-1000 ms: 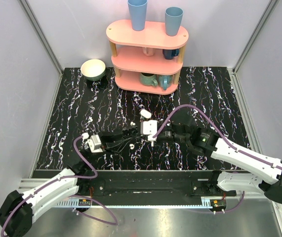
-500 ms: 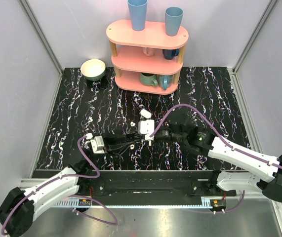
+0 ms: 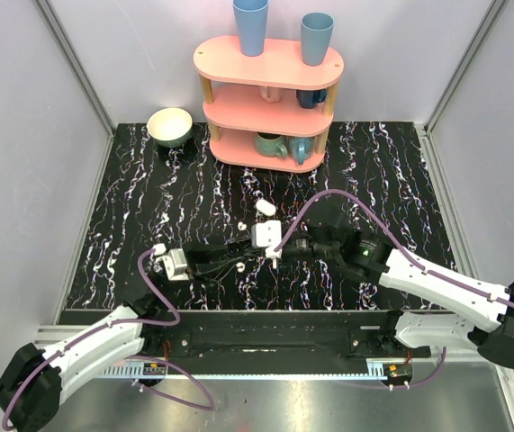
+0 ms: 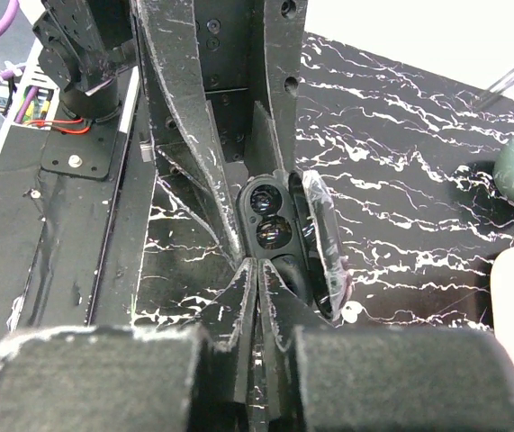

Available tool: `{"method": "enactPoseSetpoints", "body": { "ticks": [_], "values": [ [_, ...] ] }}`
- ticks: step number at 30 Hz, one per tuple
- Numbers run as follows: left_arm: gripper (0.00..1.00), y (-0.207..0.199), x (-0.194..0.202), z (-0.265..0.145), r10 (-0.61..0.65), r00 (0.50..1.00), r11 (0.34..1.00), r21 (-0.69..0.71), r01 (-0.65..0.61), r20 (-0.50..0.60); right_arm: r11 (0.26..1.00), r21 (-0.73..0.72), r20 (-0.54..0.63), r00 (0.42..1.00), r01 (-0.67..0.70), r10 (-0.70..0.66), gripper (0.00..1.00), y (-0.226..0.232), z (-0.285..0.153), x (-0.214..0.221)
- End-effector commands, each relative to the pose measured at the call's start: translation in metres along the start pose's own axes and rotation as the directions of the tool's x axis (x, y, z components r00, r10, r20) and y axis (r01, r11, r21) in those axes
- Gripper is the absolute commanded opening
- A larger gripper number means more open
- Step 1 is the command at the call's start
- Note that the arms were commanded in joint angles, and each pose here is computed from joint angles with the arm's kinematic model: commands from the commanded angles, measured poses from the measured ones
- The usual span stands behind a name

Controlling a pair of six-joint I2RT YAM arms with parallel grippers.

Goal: Insert the wireless bluetooth earbuds into the charging case
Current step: Adjust the right earbud in the right side groove of the charging case, then pick up the left earbud from the center of the board.

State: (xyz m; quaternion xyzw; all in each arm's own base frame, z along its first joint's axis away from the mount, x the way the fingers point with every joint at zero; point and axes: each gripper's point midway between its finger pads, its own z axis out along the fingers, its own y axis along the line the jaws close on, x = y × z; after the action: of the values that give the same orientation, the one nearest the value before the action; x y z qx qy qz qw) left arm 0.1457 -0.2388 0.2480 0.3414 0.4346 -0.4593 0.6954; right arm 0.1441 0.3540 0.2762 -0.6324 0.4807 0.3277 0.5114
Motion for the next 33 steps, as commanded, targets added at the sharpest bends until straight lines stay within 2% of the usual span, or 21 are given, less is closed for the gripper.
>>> {"method": "enactPoseSetpoints", "body": {
  "ticks": [1, 12, 13, 14, 17, 18, 21, 22, 24, 26, 29, 30, 32, 33],
  "values": [
    [0.0, 0.007, -0.027, -0.001, 0.059, 0.992, 0.997, -0.052, -0.053, 0.109, 1.0, 0.004, 0.052, 0.999, 0.008, -0.008, 0.11, -0.003, -0.008, -0.022],
    [0.0, 0.032, -0.018, -0.009, 0.057, 0.994, 0.979, -0.202, -0.038, 0.088, 0.995, 0.081, 0.2, 0.977, 0.059, -0.074, 0.24, -0.008, -0.028, -0.054],
    [0.0, 0.034, -0.018, -0.011, 0.059, 0.994, 0.976, -0.215, -0.038, 0.091, 0.995, 0.092, 0.199, 0.978, 0.048, -0.066, 0.3, -0.009, -0.029, -0.054],
    [0.0, 0.035, -0.017, -0.012, 0.058, 0.994, 0.973, -0.227, -0.036, 0.092, 0.994, 0.103, 0.19, 0.98, 0.033, -0.052, 0.37, -0.01, -0.03, -0.05],
    [0.0, 0.047, -0.016, -0.022, 0.064, 0.993, 0.95, -0.31, -0.03, 0.102, 0.978, 0.205, 0.197, 0.98, -0.032, -0.009, 0.43, -0.025, -0.036, -0.048],
    [0.0, 0.052, -0.019, -0.028, 0.075, 0.99, 0.937, -0.349, -0.03, 0.117, 0.959, 0.266, 0.199, 0.979, -0.099, 0.046, 0.48, -0.034, -0.038, -0.041],
    [0.0, 0.06, -0.023, -0.037, 0.11, 0.987, 0.911, -0.408, -0.052, 0.121, 0.905, 0.362, 0.217, 0.965, -0.222, 0.15, 0.54, -0.045, -0.041, -0.025],
    [0.0, 0.063, -0.014, -0.041, 0.1, 0.992, 0.903, -0.426, -0.056, 0.082, 0.892, 0.377, 0.218, 0.96, -0.25, 0.176, 0.54, -0.046, -0.041, -0.019],
    [0.0, 0.07, -0.023, -0.047, 0.134, 0.987, 0.878, -0.472, -0.076, 0.091, 0.852, 0.41, 0.226, 0.942, -0.324, 0.249, 0.54, -0.048, -0.04, -0.004],
    [0.0, 0.076, -0.016, -0.054, 0.137, 0.989, 0.856, -0.508, -0.092, 0.052, 0.822, 0.434, 0.226, 0.928, -0.368, 0.296, 0.54, -0.049, -0.038, 0.008],
    [0.0, 0.089, -0.028, -0.071, 0.159, 0.984, 0.791, -0.606, -0.08, 0.077, 0.738, 0.498, 0.194, 0.888, -0.455, 0.416, 0.49, -0.057, -0.023, 0.041],
    [0.0, 0.09, -0.03, -0.073, 0.164, 0.983, 0.783, -0.617, -0.08, 0.081, 0.698, 0.513, 0.205, 0.861, -0.5, 0.465, 0.47, -0.06, -0.02, 0.044],
    [0.0, 0.093, -0.033, -0.08, 0.178, 0.98, 0.762, -0.642, -0.082, 0.086, 0.662, 0.534, 0.141, 0.828, -0.525, 0.543, 0.43, -0.057, -0.003, 0.071],
    [0.0, 0.093, -0.037, -0.082, 0.184, 0.978, 0.757, -0.649, -0.078, 0.097, 0.644, 0.532, 0.145, 0.809, -0.549, 0.57, 0.43, -0.059, 0.003, 0.07]
  ]
}}
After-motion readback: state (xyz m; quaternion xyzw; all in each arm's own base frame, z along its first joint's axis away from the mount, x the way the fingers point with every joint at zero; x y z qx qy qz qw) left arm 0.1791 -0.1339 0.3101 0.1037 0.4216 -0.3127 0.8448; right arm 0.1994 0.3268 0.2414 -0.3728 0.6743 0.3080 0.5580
